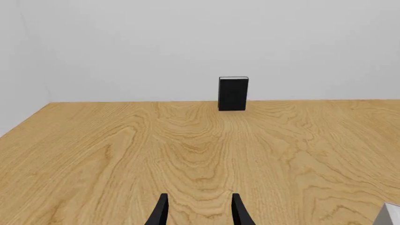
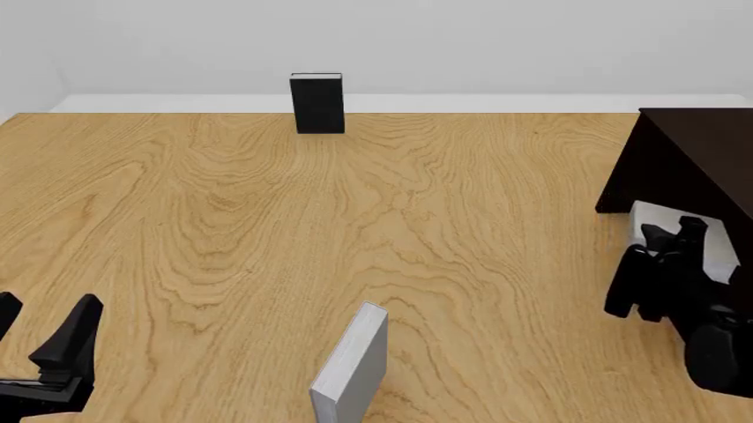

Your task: Pick up the book on the right and place it on the cabinet shelf.

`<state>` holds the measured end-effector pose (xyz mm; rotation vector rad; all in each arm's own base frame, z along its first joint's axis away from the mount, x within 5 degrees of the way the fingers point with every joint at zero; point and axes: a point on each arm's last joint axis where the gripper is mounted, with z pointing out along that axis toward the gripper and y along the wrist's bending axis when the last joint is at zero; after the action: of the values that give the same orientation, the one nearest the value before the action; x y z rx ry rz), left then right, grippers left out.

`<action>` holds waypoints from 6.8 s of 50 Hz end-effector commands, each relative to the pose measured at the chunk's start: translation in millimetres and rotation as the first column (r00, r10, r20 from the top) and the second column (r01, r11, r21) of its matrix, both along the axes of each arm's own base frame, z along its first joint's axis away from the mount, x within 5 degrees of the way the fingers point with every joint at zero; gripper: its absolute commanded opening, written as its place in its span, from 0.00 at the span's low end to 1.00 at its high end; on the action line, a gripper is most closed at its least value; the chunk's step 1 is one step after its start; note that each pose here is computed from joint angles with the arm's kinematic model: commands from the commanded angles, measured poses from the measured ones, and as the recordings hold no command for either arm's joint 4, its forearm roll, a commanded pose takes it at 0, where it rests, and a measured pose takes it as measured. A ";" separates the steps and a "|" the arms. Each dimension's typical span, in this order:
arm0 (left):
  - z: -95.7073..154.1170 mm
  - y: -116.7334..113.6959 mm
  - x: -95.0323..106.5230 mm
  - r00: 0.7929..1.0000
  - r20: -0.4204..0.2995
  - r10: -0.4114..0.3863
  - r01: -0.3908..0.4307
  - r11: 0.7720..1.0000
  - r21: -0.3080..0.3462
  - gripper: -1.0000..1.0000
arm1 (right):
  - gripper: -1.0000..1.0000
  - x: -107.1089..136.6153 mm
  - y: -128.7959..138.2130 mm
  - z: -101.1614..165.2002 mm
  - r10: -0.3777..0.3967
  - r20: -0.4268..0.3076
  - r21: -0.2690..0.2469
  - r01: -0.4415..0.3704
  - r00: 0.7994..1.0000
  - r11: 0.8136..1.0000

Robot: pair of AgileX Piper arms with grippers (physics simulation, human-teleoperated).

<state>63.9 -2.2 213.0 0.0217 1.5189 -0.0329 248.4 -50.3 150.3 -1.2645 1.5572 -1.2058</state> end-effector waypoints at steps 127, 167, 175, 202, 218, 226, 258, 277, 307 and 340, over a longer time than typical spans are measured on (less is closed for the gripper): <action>-0.7 0.2 -1.8 1.000 0.000 0.002 -0.002 1.000 -0.007 1.00 | 1.00 14.4 -15.4 -5.2 -0.069 -0.053 0.107 0.074 0.996 0.992; -0.3 0.2 -0.8 1.000 -0.001 0.002 -0.002 1.000 -0.007 1.00 | 1.00 15.6 8.3 5.3 0.015 -0.048 0.116 -0.010 0.999 0.993; -0.3 0.0 -0.7 1.000 0.000 -0.001 0.001 1.000 -0.004 1.00 | 1.00 15.8 16.6 8.9 0.043 -0.050 0.129 -0.036 0.998 0.991; 0.4 -0.4 1.0 1.000 0.001 -0.006 0.006 1.000 -0.002 1.00 | 1.00 4.0 7.6 -0.5 0.003 -0.102 0.136 0.011 0.995 0.991; 0.3 -0.4 1.0 1.000 0.001 -0.005 0.005 1.000 -0.005 1.00 | 1.00 4.0 3.4 -1.4 -0.011 -0.101 0.127 0.024 0.995 0.992; 0.3 -0.3 0.8 1.000 0.001 -0.005 0.005 1.000 -0.005 1.00 | 1.00 0.6 -5.5 -2.8 -0.045 -0.099 0.118 0.056 0.994 0.991; -0.2 -0.2 -0.3 1.000 -0.001 -0.003 0.003 1.000 -0.007 1.00 | 1.00 -4.4 -21.4 2.2 -0.106 -0.088 0.100 0.114 0.991 0.988; 0.0 -0.2 0.4 1.000 -0.001 -0.003 0.003 1.000 -0.006 1.00 | 1.00 -7.3 -24.5 -0.8 -0.120 -0.100 0.102 0.130 0.988 0.986; -0.1 -0.2 -0.2 1.000 0.000 -0.003 0.003 1.000 -0.007 1.00 | 1.00 -9.7 -32.5 -3.5 -0.149 -0.112 0.092 0.159 0.982 0.983; -0.1 -0.2 0.2 1.000 -0.001 -0.004 0.004 1.000 -0.006 1.00 | 1.00 -3.2 -5.3 5.0 -0.043 -0.109 0.104 0.054 0.993 0.993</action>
<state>63.9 -2.4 212.9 0.0186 1.5196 -0.0412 243.3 -68.2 151.9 -1.2102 1.7527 -1.1177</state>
